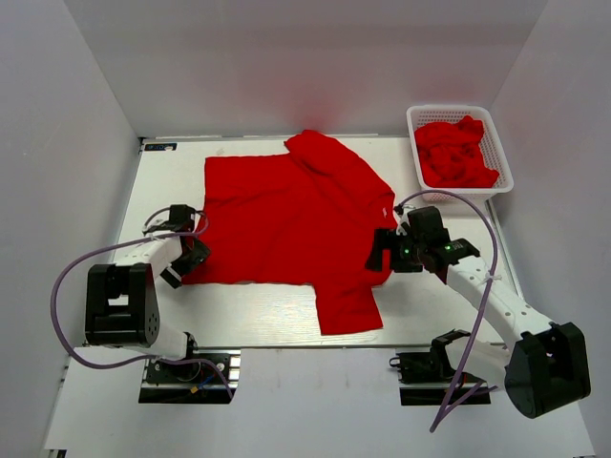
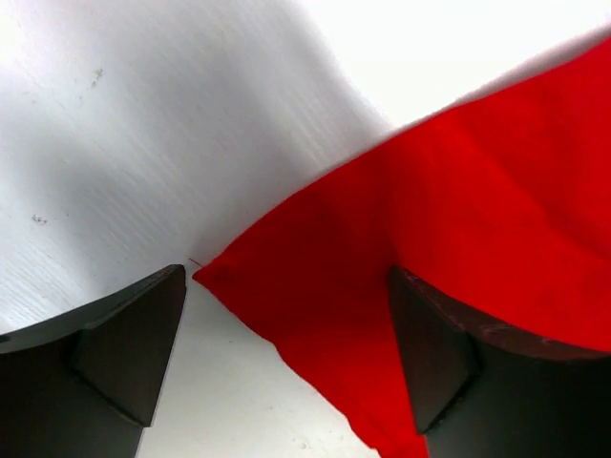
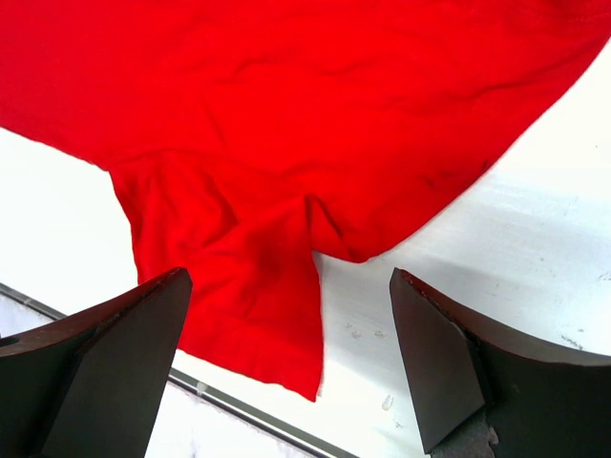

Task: Fold and stack the t-shirts
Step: Grap the side of the flattened tshirt closest away from the robot with both arms, then fold the flattened tshirt in 1/3 of the way

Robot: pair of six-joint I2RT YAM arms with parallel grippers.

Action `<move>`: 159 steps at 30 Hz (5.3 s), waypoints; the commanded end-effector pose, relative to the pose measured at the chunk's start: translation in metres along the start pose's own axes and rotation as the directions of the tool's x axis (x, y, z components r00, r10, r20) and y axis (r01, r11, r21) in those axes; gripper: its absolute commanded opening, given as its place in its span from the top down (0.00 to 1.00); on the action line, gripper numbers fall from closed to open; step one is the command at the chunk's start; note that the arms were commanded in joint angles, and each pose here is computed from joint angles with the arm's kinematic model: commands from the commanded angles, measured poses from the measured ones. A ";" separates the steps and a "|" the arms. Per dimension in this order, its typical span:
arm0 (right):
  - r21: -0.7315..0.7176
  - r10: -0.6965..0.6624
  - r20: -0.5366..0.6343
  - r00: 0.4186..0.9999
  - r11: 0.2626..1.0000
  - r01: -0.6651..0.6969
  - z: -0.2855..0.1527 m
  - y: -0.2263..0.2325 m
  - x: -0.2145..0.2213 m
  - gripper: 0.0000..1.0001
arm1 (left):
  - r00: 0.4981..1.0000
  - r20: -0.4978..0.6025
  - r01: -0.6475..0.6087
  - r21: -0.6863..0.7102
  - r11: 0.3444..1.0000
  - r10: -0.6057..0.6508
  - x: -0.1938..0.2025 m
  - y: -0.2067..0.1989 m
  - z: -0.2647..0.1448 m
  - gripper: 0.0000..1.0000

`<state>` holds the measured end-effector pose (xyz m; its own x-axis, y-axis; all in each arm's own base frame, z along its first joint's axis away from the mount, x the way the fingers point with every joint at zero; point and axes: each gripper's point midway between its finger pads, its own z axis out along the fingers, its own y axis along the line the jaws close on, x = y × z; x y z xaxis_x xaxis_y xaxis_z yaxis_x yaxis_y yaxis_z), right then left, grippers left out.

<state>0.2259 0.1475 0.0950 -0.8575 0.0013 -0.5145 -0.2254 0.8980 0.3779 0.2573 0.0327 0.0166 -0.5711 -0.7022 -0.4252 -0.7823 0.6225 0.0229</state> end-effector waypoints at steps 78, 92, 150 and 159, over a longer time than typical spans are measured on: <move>0.030 0.155 0.393 0.906 0.983 -0.182 -0.031 0.081 -0.063 1.00 | 0.995 -0.098 0.022 0.223 0.975 0.000 0.016 0.001 -0.074 1.00; 0.103 0.136 0.545 0.828 0.968 -0.227 -0.017 0.066 -0.151 1.00 | 0.998 -0.043 0.051 0.176 0.983 -0.044 -0.020 -0.017 -0.068 1.00; 0.223 0.056 0.323 0.945 0.966 -0.134 0.119 0.007 -0.300 0.10 | 0.992 -0.014 0.128 0.114 0.985 -0.127 -0.139 -0.072 -0.039 0.00; 0.148 0.026 0.336 0.942 0.986 -0.080 0.051 0.011 -0.216 0.10 | 0.994 -0.099 0.055 0.173 0.983 -0.038 -0.075 -0.048 -0.047 0.00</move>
<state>0.4400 0.1724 0.1345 -0.7331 0.1672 -0.6592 0.0012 0.9696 0.2446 0.3369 0.0486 0.0812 -0.5420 -0.7736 -0.3283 -0.7871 0.6042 -0.1241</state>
